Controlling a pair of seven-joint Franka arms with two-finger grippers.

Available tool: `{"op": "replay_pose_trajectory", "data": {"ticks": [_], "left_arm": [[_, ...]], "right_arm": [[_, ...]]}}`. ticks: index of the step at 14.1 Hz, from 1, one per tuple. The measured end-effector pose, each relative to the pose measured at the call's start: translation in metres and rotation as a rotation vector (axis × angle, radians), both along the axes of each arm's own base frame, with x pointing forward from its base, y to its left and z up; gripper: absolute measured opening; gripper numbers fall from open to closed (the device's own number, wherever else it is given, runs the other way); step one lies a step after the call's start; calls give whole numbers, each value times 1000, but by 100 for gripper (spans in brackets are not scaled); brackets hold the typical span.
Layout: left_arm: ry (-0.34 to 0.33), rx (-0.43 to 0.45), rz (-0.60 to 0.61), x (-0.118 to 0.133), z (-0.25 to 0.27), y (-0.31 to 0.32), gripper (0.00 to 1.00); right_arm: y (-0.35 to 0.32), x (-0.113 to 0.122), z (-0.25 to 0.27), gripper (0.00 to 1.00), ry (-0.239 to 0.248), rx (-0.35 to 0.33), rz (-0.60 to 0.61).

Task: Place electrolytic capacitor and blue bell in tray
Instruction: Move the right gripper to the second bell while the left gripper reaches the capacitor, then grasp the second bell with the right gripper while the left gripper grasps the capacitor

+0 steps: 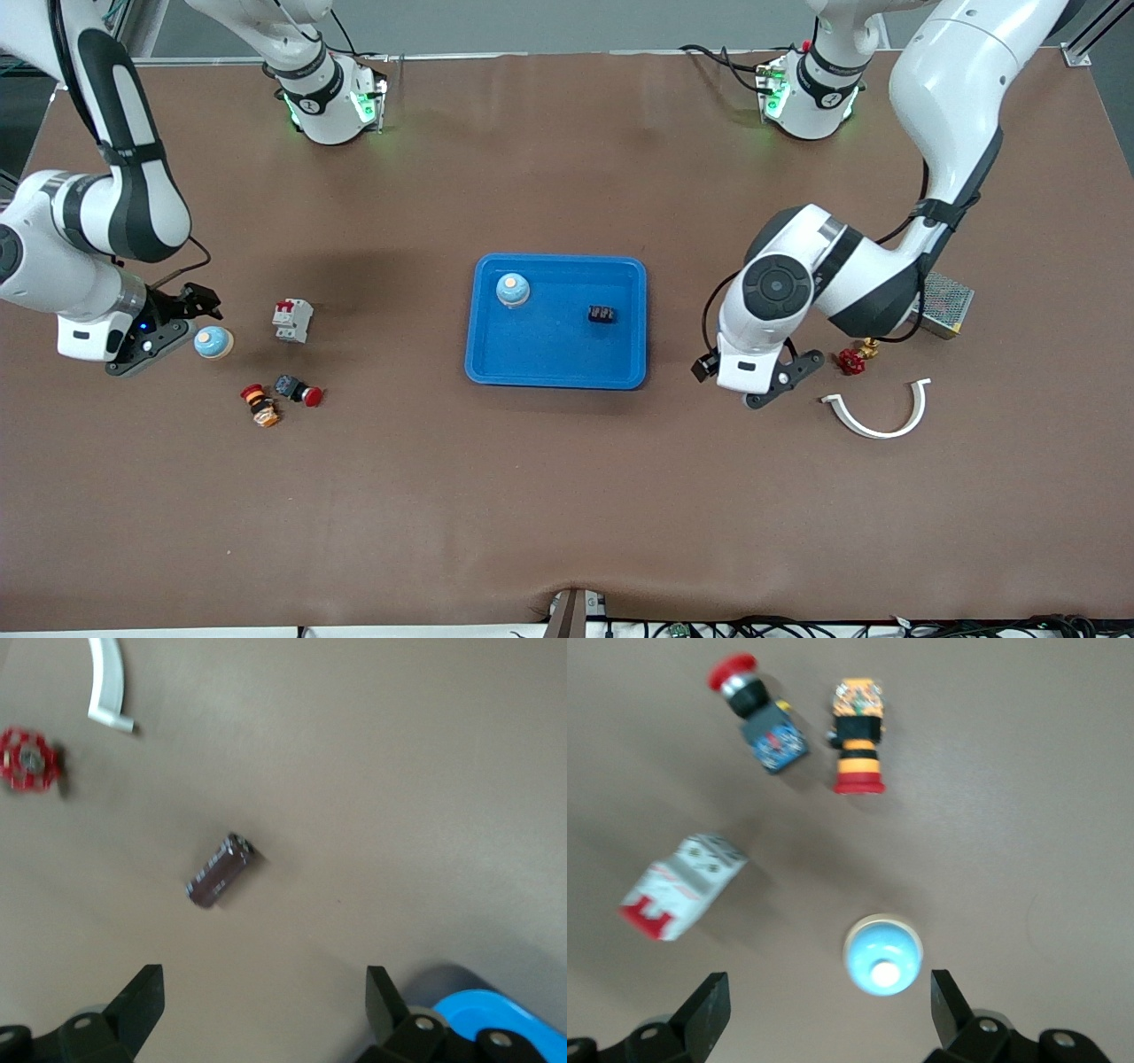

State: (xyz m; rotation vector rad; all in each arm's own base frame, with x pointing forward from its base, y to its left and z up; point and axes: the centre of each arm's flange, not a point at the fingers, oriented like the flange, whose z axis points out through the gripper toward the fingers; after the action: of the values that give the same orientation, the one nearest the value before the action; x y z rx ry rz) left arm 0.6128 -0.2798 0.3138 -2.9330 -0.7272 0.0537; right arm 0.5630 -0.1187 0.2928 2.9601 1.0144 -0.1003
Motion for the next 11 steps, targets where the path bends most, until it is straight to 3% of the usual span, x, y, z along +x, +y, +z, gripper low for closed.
{"op": "replay_pose_trajectory", "data": {"ticks": [3, 6, 11], "left_arm": [[-2, -31, -182, 7, 0, 9, 100], [-44, -70, -273, 13, -17, 27, 100], [-84, -72, -389, -5, -60, 41, 100]], "right_arm": [[-16, -15, -46, 100, -42, -5, 46], [-26, -28, -76, 100, -33, -1, 75], [-44, -35, -102, 100, -35, -1, 96]]}}
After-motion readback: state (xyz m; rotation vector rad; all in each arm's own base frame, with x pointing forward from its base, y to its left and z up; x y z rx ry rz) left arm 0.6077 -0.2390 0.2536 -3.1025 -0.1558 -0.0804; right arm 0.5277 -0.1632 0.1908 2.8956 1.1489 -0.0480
